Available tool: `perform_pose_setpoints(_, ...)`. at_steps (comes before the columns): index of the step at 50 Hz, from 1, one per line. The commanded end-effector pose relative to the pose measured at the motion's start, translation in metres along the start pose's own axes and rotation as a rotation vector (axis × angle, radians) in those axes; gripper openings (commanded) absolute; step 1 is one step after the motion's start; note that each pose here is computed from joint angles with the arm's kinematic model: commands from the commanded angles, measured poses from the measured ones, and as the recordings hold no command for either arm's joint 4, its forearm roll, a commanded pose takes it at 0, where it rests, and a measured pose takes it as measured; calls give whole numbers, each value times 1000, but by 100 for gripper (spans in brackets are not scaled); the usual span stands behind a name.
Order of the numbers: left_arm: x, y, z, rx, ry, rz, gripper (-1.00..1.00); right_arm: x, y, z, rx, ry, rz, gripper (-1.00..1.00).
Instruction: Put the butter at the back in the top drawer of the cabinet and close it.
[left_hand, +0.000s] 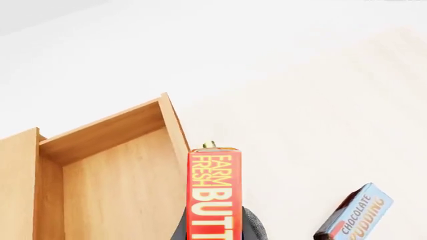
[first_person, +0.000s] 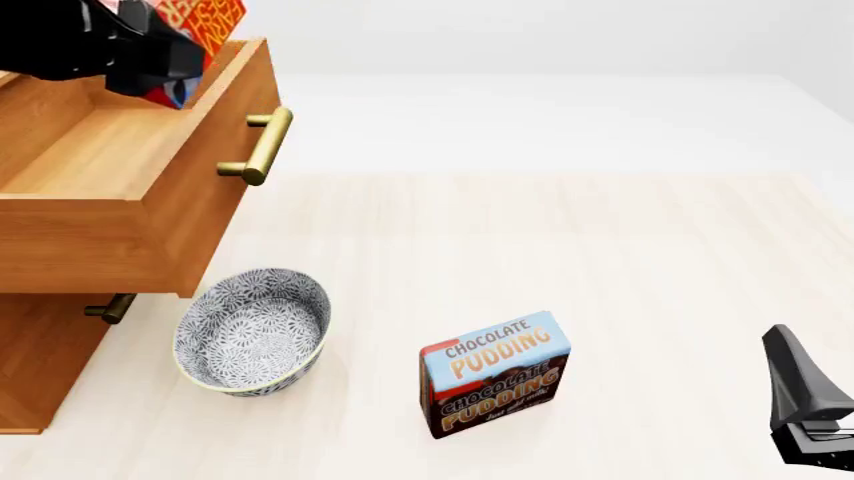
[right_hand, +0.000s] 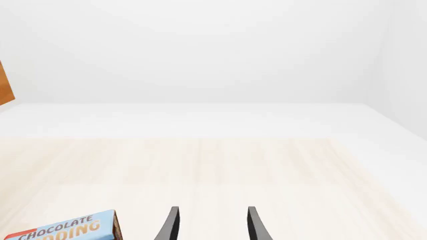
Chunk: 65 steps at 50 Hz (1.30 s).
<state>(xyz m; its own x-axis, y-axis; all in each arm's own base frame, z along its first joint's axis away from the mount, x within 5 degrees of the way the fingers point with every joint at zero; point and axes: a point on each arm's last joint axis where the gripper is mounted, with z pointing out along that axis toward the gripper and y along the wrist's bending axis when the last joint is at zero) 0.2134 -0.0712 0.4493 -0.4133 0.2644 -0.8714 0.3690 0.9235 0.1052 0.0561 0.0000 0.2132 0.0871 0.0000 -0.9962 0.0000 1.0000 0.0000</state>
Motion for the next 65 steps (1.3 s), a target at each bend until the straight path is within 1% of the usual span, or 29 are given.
perform_pose_setpoints(1, 3, 14, -21, -65, -21, 1, -100, 0, 0, 0, 0, 0, 0, 100)
perform_pose_setpoints(10, 9, 22, -26, -103, -7, -18, -100, 0, 0, 0, 0, 0, 0, 100)
perform_pose_setpoints(17, 13, 28, -24, -128, 6, -32, -100, 0, 0, 0, 0, 0, 0, 100)
perform_pose_setpoints(26, 18, 38, -12, -161, 33, -71, -100, 0, 0, 0, 0, 0, 0, 100)
perform_pose_setpoints(46, 31, 57, 9, -223, 76, -125, -100, 0, 0, 0, 0, 0, 0, 100)
perform_pose_setpoints(57, 38, 67, 18, -252, 95, -147, -100, 0, 0, 0, 0, 0, 0, 100)
perform_pose_setpoints(65, 40, 70, 19, -265, 99, -152, -100, 0, 0, 0, 0, 0, 0, 100)
